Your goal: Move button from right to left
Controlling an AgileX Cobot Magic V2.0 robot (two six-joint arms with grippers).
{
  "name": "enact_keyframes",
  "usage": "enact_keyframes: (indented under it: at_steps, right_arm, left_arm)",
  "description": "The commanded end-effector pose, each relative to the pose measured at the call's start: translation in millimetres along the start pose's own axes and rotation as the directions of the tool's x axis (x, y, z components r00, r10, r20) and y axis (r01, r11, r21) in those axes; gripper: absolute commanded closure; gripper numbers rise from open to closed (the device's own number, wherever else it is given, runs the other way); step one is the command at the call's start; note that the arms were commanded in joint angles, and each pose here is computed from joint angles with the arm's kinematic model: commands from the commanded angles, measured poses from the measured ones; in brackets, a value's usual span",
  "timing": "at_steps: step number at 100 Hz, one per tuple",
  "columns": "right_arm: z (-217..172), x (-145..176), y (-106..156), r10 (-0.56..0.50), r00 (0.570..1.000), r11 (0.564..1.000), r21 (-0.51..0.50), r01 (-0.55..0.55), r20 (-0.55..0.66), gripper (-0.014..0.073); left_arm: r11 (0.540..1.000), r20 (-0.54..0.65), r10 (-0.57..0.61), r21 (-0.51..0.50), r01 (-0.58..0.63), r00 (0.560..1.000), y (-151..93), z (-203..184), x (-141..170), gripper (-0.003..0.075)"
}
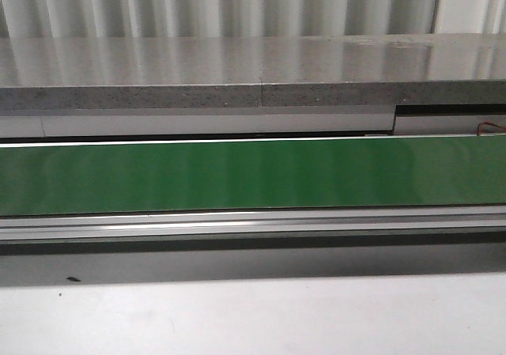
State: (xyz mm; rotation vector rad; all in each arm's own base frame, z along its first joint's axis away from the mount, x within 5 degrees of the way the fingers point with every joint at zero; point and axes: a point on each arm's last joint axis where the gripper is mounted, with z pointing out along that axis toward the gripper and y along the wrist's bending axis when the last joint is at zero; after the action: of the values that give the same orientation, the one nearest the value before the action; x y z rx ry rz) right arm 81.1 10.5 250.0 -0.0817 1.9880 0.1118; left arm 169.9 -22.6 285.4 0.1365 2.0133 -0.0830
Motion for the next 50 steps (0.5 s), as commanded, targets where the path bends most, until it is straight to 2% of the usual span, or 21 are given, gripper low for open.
enact_keyframes:
  at_steps: [1,50]
  right_arm:
    - [-3.8,-14.6,-0.2,-0.017,0.995,1.0,0.007,0.017,0.099,0.0663]
    - [-3.8,-14.6,-0.2,-0.017,0.995,1.0,0.007,0.017,0.099,0.0663]
  left_arm:
    - [1.0,0.153,-0.011,0.008,0.01,0.988,-1.0,-18.9,-7.8,0.0741]
    - [0.997,0.23,-0.029,-0.067,0.045,0.973,7.1,-54.1,61.2,0.0741]
